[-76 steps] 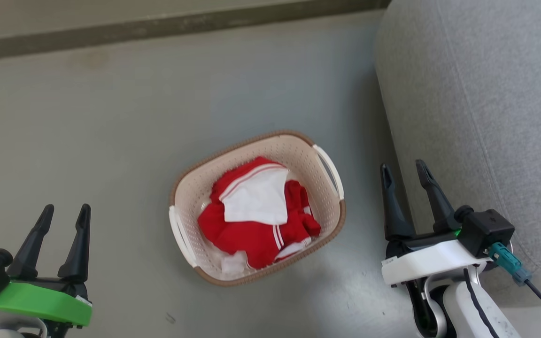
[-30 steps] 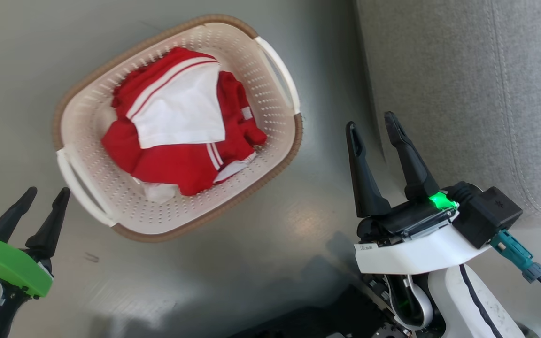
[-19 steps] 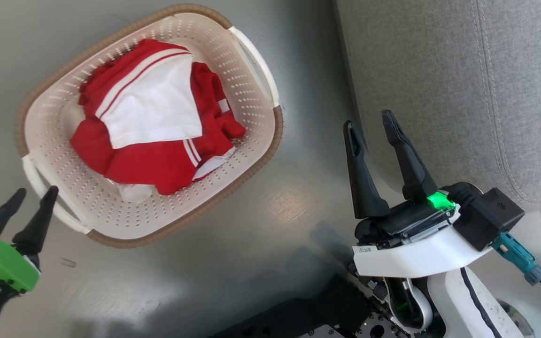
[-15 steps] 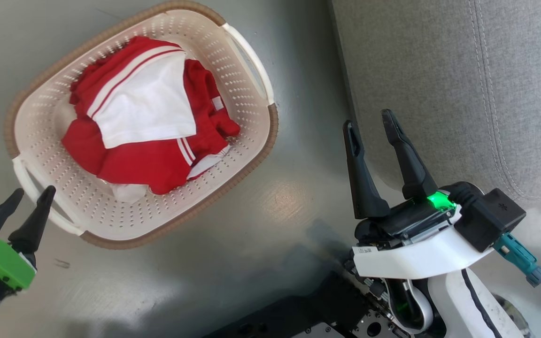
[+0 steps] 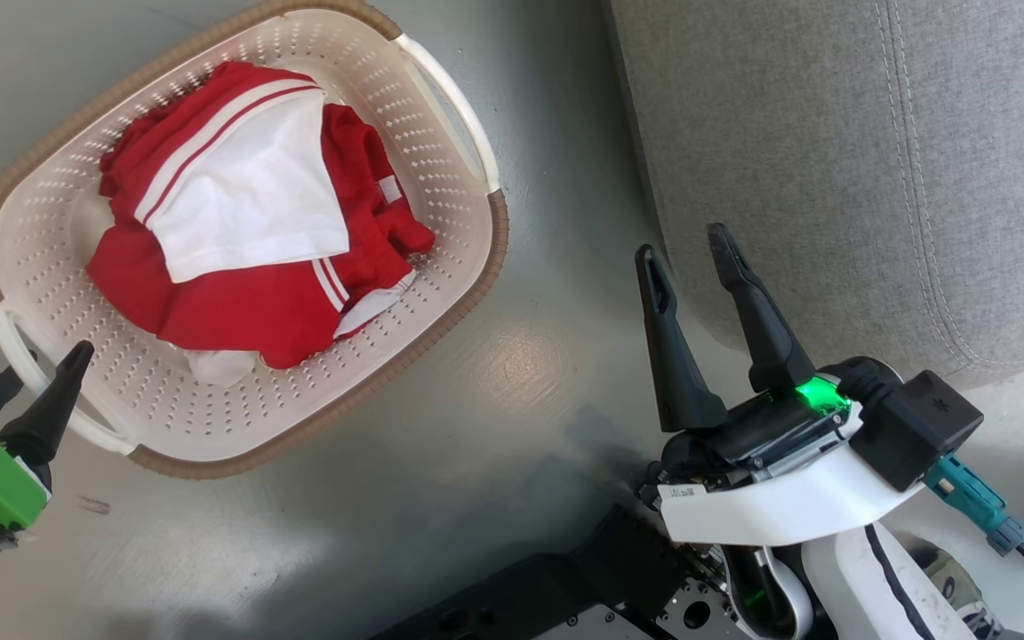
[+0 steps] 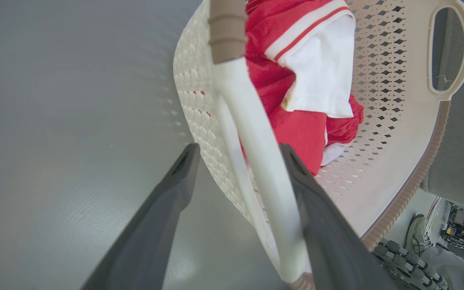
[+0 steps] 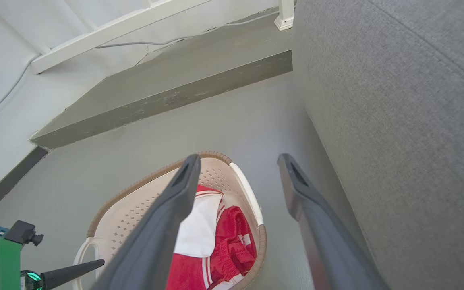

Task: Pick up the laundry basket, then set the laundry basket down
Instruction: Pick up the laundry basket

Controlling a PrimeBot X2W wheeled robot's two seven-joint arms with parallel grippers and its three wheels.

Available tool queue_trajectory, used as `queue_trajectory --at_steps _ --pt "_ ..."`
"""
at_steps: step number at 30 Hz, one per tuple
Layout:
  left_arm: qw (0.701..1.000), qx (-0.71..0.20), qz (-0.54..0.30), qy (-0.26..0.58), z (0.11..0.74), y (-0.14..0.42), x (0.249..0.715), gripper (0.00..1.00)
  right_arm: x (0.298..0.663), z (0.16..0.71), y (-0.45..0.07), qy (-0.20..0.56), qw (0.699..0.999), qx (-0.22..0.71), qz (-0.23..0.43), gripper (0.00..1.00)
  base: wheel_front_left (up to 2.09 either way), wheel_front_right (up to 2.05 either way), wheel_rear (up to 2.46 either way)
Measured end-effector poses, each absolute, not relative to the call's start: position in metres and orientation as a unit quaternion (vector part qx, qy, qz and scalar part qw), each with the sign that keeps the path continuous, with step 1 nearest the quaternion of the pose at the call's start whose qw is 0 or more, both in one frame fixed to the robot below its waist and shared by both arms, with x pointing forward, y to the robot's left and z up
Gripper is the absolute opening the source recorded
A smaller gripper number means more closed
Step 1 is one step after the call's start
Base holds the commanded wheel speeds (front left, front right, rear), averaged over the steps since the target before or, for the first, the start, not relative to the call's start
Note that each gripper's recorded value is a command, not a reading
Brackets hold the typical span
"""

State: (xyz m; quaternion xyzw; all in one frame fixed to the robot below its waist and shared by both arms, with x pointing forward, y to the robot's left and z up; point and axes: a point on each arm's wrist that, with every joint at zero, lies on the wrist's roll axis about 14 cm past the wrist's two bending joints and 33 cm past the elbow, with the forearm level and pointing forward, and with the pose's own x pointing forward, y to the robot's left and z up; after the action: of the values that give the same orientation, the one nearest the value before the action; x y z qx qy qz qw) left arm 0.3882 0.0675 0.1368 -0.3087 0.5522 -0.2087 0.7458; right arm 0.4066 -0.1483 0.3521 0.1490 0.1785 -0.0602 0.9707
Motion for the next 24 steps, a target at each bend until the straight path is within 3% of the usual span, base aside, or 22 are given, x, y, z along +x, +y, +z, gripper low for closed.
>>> queue_trajectory --at_steps 12,14,15,16,17,18,24 --pt "0.712 -0.323 -0.221 0.582 0.131 0.052 0.377 1.00 0.400 0.349 -0.150 0.190 0.968 0.151 -0.069 1.00 0.00 0.00 0.00" --pt "0.709 -0.324 -0.225 0.585 0.131 0.049 0.376 0.71 0.400 0.349 -0.150 0.190 0.968 0.151 -0.070 1.00 0.00 0.00 0.00" --pt "0.708 -0.324 -0.227 0.585 0.131 0.048 0.375 0.49 0.400 0.349 -0.150 0.190 0.968 0.151 -0.070 1.00 0.00 0.00 0.00" --pt "0.707 -0.324 -0.228 0.585 0.131 0.048 0.375 0.43 0.400 0.349 -0.150 0.190 0.968 0.150 -0.070 1.00 0.00 0.00 0.00" --pt "0.707 -0.325 -0.229 0.585 0.131 0.047 0.376 0.15 0.400 0.349 -0.150 0.190 0.968 0.150 -0.070 1.00 0.00 0.00 0.00" --pt "0.708 -0.324 -0.229 0.584 0.131 0.046 0.377 0.00 0.400 0.349 -0.150 0.190 0.968 0.150 -0.070 1.00 0.00 0.00 0.00" --pt "0.715 -0.314 -0.230 0.580 0.130 0.051 0.386 0.00 0.400 0.350 -0.151 0.188 0.968 0.151 -0.072 1.00 0.00 0.00 0.00"
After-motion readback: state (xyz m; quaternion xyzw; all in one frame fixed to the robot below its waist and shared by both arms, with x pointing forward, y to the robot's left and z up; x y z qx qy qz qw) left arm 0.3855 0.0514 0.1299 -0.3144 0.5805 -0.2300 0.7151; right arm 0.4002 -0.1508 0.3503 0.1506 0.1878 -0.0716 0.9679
